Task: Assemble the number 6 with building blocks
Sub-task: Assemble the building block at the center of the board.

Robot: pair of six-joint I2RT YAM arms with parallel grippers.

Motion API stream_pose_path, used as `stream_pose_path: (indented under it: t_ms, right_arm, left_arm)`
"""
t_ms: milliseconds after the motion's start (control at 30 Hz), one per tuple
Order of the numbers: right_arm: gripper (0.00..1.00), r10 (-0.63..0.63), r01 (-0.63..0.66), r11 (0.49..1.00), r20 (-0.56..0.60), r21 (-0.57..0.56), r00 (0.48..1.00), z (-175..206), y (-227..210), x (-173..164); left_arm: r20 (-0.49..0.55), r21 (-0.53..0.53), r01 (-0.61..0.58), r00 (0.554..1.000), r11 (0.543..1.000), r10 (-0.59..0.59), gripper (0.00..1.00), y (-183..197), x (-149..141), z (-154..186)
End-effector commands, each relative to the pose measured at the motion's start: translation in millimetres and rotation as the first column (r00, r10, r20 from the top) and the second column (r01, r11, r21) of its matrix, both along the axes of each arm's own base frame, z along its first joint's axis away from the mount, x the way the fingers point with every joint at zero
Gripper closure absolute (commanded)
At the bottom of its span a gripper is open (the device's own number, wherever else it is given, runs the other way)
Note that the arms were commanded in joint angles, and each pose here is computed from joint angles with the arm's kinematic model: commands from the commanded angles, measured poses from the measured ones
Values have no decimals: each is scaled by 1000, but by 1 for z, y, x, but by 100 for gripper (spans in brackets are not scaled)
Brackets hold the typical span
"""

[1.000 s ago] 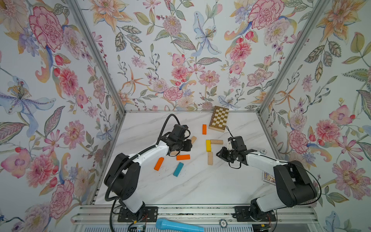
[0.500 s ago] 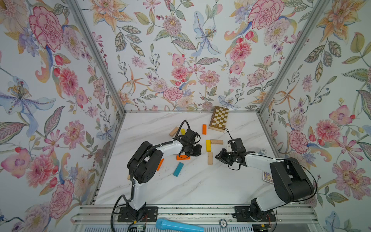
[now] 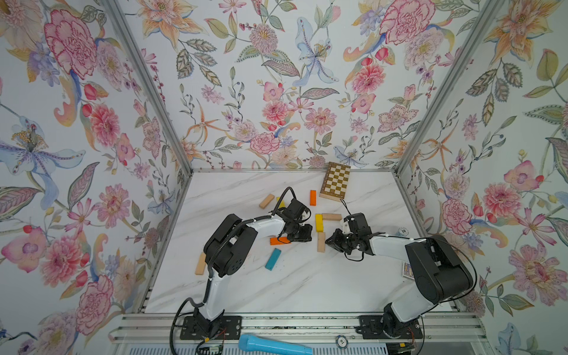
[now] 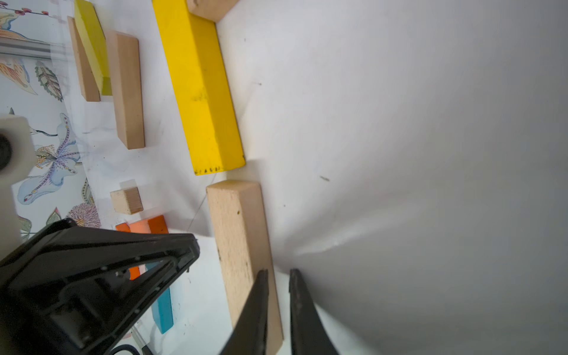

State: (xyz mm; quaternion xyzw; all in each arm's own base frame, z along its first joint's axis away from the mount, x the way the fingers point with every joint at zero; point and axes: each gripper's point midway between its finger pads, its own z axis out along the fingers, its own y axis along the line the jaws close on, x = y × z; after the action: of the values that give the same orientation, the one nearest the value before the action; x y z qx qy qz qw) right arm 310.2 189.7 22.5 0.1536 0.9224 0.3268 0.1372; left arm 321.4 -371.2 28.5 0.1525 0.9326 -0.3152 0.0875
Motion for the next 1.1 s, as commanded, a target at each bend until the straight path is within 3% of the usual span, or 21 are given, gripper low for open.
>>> stream_pose_path:
  t_ms: [0, 1067]
  right_arm:
    - [84, 1, -1, 1000, -28, 4, 1000, -8, 2, -8]
    - [83, 23, -24, 998, -14, -51, 1000, -8, -2, 9]
  left_arm:
    - [-29, 6, 45, 999, 999, -45, 100, -6, -9, -7]
    - [-49, 5, 119, 992, 993, -118, 100, -21, -21, -10]
